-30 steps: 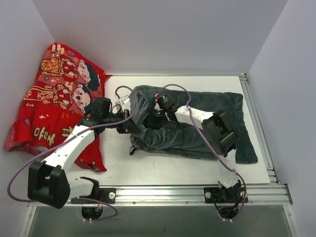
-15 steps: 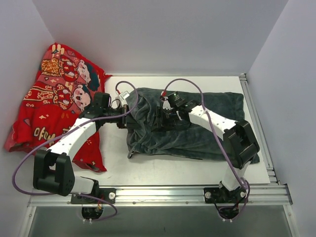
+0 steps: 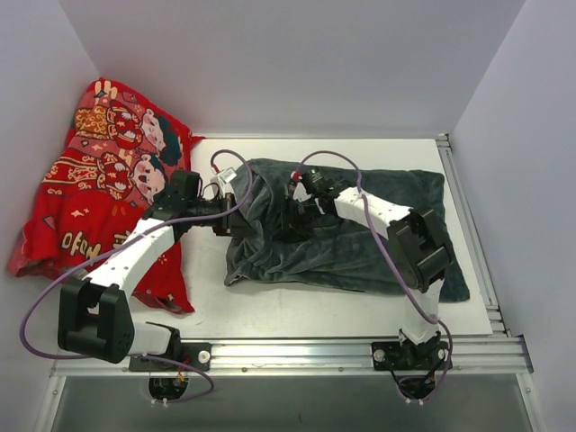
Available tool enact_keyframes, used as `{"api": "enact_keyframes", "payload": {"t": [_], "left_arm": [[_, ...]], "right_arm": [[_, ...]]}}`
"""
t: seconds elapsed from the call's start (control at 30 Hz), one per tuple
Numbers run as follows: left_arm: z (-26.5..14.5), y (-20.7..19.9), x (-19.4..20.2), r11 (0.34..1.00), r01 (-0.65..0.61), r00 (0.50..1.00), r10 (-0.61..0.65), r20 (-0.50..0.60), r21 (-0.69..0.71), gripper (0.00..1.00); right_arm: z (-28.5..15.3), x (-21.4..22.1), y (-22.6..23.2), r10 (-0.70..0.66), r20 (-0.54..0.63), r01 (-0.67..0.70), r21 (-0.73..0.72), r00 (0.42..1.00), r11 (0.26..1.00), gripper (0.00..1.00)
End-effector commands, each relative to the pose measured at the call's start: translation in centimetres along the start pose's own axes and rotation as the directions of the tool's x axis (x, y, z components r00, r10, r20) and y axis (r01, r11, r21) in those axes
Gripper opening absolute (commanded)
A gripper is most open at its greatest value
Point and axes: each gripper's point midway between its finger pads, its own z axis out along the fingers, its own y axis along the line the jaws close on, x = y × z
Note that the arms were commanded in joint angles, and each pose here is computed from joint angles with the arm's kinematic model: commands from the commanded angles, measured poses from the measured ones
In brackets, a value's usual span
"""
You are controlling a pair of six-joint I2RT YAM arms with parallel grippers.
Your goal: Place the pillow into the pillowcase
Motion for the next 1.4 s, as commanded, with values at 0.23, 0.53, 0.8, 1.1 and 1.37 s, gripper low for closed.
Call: {"api": "enact_keyframes", "payload": {"t": [0.23,0.53,0.8,1.1,1.37], "left_arm": [[-1.3,-2.1,-1.2,0.99,-0.132,0.99,0.13,0.056,0.04,0.0],[-1.3,-1.6,-1.4,0.992,-0.125,0.99,0.123,0.061,0.026,0.0],[-1.8,-0.2,-2.2,0.997,-0.083,0.993,0.082,0.087,-0.002,0.0],[-1.1,-0.4,-4.4,0.993,-0.114,0.981,0.112,0.157,0.009,0.0],[1.0,-1.8,-5.6,0.987,-0.142,0.978,0.129,0.164,0.071,0.0]], "right_arm": [[-4.9,-1.9,4.9,-0.03,0.083,0.04,-0.132,0.996,0.99,0.56],[1.4,-1.2,3.9,0.002,-0.027,-0.003,-0.062,1.0,0.998,0.66],[-2.4,-1.0,1.4,-0.023,-0.031,0.021,-0.045,0.999,0.999,0.0],[-11.9,0.5,5.0,-0.237,0.162,0.264,-0.169,0.958,0.95,0.0],[-9.0,1.5,1.6,-0.19,0.064,0.194,-0.064,0.98,0.979,0.0]]}}
